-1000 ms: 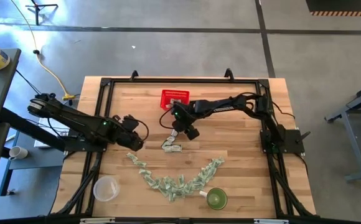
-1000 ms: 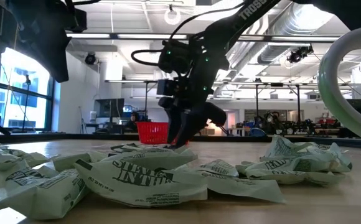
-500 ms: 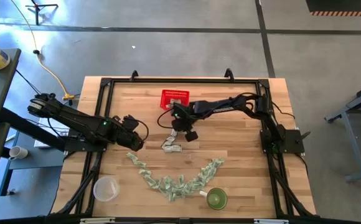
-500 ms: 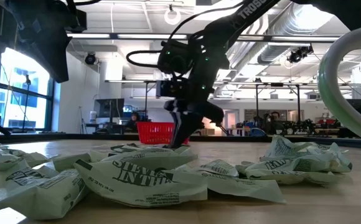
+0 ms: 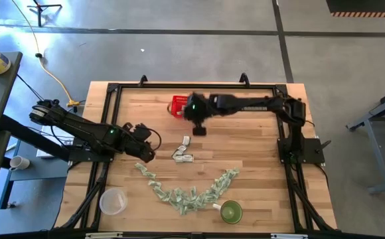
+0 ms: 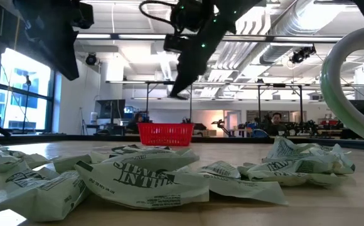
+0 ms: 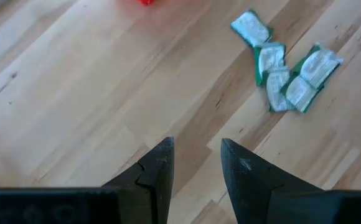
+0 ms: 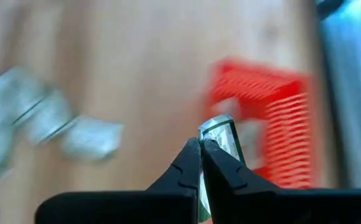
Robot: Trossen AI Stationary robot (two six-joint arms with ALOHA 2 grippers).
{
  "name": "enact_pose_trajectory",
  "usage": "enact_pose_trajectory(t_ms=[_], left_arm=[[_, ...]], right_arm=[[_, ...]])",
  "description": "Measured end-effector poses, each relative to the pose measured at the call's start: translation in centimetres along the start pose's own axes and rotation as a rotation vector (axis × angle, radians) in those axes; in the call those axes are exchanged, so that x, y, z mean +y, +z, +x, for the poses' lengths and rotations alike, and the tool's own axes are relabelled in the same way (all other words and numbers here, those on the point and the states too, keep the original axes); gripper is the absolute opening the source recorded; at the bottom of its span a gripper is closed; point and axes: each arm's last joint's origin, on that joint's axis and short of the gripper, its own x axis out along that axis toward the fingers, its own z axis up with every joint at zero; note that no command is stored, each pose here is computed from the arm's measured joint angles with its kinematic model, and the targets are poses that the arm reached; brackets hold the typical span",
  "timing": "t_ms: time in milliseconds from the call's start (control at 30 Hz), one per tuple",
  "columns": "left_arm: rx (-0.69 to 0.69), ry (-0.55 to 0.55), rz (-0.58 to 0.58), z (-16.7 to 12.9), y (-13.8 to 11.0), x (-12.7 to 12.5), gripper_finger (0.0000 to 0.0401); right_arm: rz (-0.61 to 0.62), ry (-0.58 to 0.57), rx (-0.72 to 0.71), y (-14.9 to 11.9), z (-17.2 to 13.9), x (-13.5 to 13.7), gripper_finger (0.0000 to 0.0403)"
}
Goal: Pick and place items into bin
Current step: Put the green stevia packet into the red bin
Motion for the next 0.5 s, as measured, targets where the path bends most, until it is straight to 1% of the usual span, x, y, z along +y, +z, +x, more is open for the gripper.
enact_pose_trajectory(t_ms=[67, 133, 233, 300, 367, 433, 500], left_arm=[[-0.014, 0.004, 0.002, 0.0, 0.1, 0.0, 0.0165], [-0.021, 0.003, 0.003, 0.0, 0.1, -0.1, 0.0166], [-0.005, -0.001, -0.014, 0.1, 0.2, 0.0, 0.0166], [0.031, -0.013, -0.057, 0.4, 0.5, 0.3, 0.0166], [0.050, -0.011, -0.089, 0.7, 0.9, 0.6, 0.0171], [0.048, -0.010, -0.093, 1.1, 1.5, 0.9, 0.0181], [0.033, -0.035, -0.092, 1.6, 2.5, 1.2, 0.0194]], right_arm=[[0.043, -0.060, -0.026, -0.3, 0.8, -1.9, 0.0010], [0.094, -0.077, 0.010, -1.4, 2.0, -3.4, 0.0021], [0.149, -0.004, 0.045, -2.7, 2.5, -4.5, 0.0053], [0.165, 0.036, 0.020, -2.5, 2.2, -4.7, 0.0086], [0.159, 0.041, -0.003, -2.3, 2.2, -4.7, 0.0125], [0.150, 0.038, -0.023, -2.0, 1.8, -4.7, 0.0166], [0.142, 0.035, -0.045, -1.5, 0.4, -4.6, 0.0205]])
